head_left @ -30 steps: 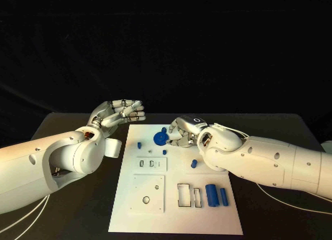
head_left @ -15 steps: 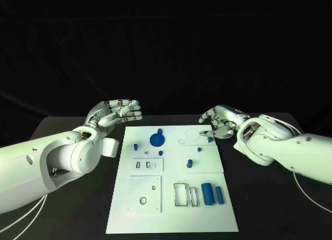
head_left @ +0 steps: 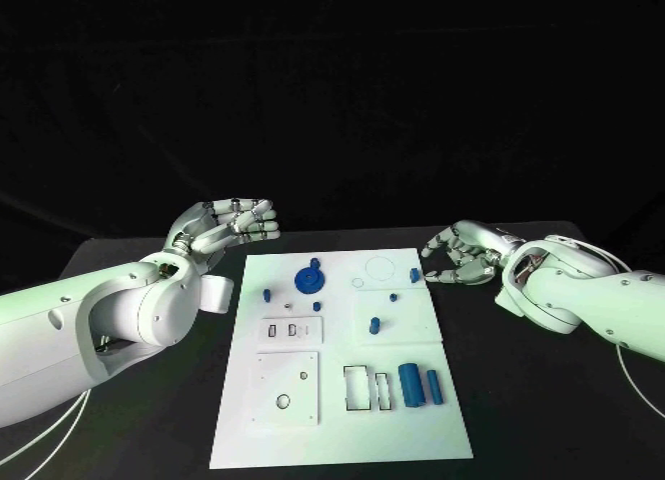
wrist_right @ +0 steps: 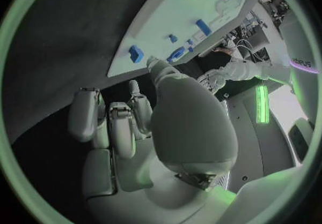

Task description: Assemble the parts on the task board

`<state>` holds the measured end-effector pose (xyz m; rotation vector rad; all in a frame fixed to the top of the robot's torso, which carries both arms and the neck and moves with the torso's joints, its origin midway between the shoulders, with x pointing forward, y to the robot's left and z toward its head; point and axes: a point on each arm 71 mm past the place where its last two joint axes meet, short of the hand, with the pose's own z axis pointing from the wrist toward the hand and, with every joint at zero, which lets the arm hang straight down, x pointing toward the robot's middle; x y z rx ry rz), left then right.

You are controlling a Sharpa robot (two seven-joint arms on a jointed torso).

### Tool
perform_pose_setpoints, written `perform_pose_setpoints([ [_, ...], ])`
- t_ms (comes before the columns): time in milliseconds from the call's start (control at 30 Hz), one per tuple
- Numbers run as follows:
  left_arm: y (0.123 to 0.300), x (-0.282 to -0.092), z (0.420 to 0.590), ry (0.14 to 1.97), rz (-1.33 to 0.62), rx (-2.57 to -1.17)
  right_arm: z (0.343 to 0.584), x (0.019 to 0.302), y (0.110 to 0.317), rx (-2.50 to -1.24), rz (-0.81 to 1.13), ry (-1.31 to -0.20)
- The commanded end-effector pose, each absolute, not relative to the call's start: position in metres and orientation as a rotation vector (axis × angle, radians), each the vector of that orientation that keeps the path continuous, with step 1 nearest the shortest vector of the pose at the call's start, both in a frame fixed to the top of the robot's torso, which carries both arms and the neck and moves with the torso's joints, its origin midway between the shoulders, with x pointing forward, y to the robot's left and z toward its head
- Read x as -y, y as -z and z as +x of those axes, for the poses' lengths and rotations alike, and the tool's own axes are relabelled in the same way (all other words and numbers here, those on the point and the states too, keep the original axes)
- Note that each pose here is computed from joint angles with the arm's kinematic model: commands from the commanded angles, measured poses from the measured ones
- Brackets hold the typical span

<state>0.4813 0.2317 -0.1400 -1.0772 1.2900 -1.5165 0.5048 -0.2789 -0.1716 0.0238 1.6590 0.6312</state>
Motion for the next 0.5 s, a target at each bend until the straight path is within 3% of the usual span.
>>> perform_pose_setpoints([
  [33,0.139,-0.229,0.481,1.543,-1.069,-1.293,0.506,0.275,0.177,-1.687,-0.001,-0.654],
  [500,0.139,-0.23,0.481,1.543,-1.069,-1.293,0.513,0.265,0.194,-1.697,0.007,-0.636],
])
